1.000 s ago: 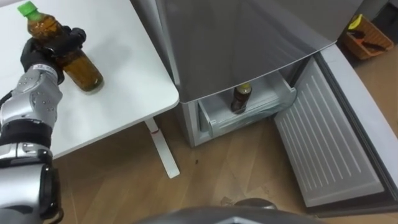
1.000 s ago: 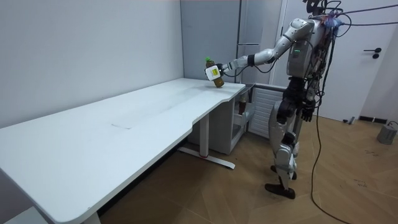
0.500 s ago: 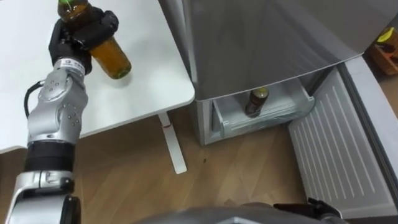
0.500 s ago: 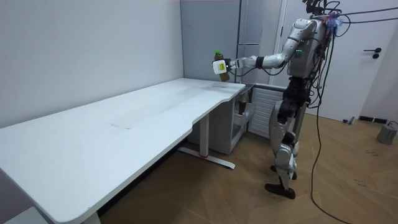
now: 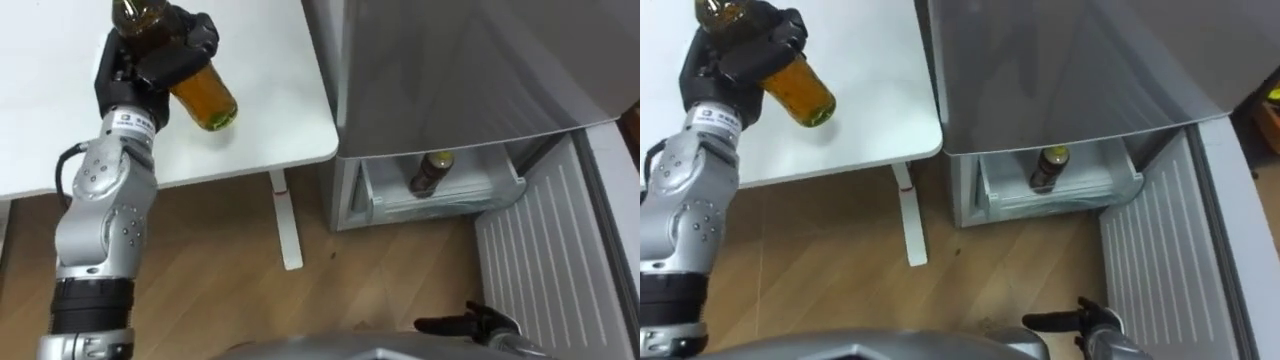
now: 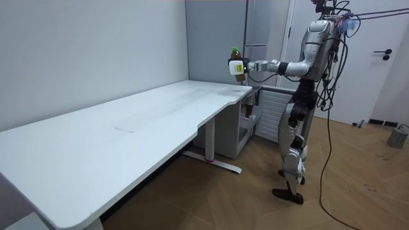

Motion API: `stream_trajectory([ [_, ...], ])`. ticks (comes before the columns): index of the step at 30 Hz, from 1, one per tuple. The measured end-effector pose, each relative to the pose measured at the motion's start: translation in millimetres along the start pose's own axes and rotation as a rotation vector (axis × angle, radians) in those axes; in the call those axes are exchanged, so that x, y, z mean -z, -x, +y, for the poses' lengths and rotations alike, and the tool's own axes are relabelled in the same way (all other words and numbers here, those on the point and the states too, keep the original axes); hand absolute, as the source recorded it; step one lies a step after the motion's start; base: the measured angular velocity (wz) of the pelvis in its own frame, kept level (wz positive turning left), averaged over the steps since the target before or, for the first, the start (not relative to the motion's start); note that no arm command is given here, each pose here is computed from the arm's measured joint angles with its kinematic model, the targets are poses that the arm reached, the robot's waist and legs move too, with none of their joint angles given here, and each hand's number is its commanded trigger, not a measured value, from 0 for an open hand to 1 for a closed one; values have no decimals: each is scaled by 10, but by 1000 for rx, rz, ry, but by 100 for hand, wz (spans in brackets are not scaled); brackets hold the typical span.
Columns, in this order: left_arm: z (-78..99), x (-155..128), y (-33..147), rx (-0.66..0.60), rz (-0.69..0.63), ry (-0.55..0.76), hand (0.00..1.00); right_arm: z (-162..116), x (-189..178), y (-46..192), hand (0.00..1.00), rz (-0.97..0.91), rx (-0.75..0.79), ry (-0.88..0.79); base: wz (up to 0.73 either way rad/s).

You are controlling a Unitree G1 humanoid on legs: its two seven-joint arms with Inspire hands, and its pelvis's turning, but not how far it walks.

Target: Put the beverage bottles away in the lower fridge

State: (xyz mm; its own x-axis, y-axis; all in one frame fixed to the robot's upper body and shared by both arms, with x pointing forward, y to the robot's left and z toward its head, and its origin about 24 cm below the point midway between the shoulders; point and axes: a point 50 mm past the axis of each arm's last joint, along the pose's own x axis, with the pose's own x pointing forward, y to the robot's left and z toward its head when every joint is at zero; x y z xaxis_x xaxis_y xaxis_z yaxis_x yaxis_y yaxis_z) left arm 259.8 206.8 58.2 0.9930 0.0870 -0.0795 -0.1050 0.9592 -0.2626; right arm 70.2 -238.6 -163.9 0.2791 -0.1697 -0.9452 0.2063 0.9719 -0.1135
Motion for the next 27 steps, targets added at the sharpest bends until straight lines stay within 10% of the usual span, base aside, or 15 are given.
stream_trajectory([
  [27, -25, 710, 449, 9, 279, 250, 100, 659, -802, 202, 0, -359, -334, 271, 4],
])
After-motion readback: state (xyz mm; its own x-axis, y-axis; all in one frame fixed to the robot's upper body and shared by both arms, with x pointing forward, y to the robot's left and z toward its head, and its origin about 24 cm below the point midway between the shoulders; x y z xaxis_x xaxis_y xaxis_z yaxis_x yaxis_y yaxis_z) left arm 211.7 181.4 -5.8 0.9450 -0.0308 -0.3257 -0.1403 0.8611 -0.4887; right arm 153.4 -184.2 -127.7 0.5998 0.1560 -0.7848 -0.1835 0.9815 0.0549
